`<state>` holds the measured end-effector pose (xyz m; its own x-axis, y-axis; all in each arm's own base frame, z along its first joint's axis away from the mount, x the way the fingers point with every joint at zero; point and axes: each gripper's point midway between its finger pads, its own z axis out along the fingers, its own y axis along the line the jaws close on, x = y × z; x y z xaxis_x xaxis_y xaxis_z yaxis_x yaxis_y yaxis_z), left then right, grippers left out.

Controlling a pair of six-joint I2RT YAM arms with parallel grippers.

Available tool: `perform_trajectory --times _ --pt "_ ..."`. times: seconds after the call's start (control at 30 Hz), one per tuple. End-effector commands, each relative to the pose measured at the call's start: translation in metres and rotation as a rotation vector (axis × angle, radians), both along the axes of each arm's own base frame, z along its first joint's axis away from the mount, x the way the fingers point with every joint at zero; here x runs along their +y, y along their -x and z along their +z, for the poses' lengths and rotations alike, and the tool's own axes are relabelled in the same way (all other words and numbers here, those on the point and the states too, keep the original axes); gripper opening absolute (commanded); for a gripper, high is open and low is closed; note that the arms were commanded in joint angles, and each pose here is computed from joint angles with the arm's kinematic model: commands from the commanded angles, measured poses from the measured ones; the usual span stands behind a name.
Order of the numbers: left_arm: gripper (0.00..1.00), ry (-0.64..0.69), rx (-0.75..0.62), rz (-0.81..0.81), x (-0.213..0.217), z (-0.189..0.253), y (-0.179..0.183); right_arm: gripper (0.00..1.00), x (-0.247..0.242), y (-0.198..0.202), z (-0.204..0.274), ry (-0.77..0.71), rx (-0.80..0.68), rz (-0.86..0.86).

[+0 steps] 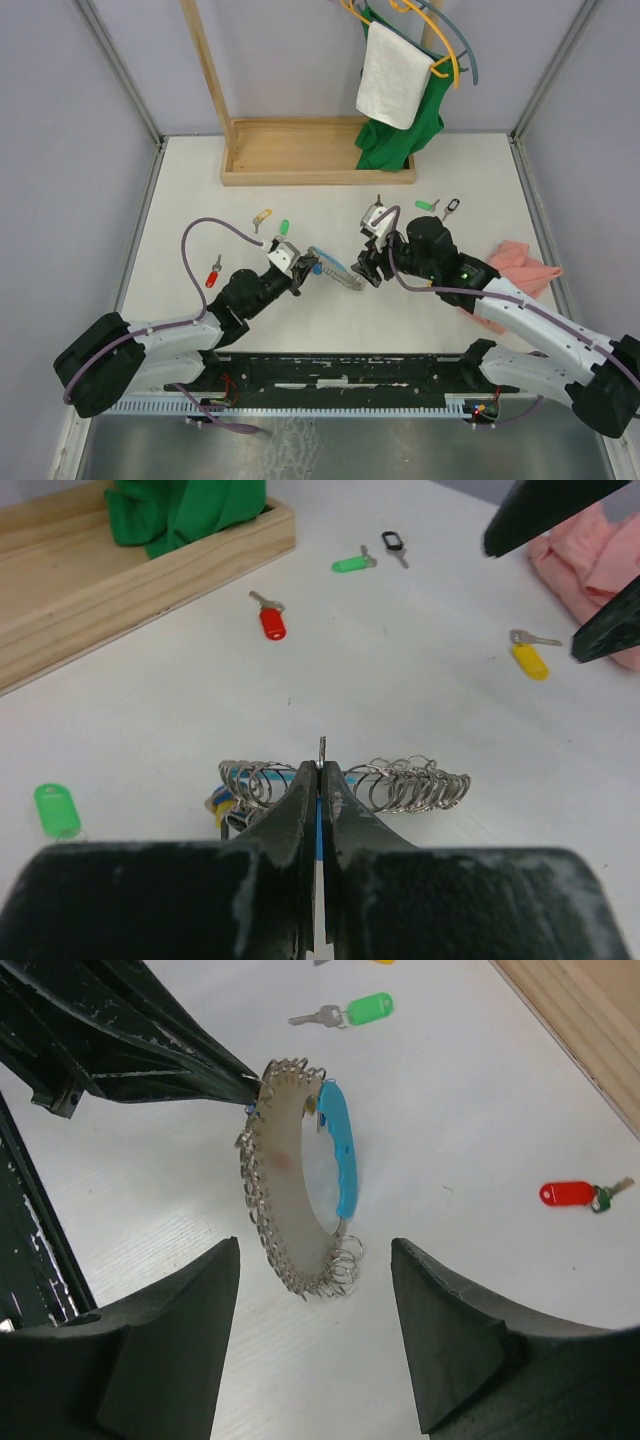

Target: Put the keys on the keyring

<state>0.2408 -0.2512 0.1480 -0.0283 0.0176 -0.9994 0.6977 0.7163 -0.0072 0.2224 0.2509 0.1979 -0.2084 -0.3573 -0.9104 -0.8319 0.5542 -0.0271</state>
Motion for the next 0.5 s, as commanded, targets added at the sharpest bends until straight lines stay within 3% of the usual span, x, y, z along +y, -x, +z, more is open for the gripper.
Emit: perform_trajectory --times 0.0,0.2,0.47 --pt "0.03 0.135 -0.197 -0.152 -0.018 0.054 0.015 0.70 0.028 0.000 0.014 -0.026 -0.146 0.201" --pt "0.03 0.087 -0.313 -0.304 -0.030 0.060 0.036 0.69 0.041 0.005 -0.001 0.044 -0.200 0.379" --pt "0.03 0.044 -0.384 -0.365 -0.035 0.059 0.044 0.64 0.050 0.003 0.002 0.025 -0.267 0.490"
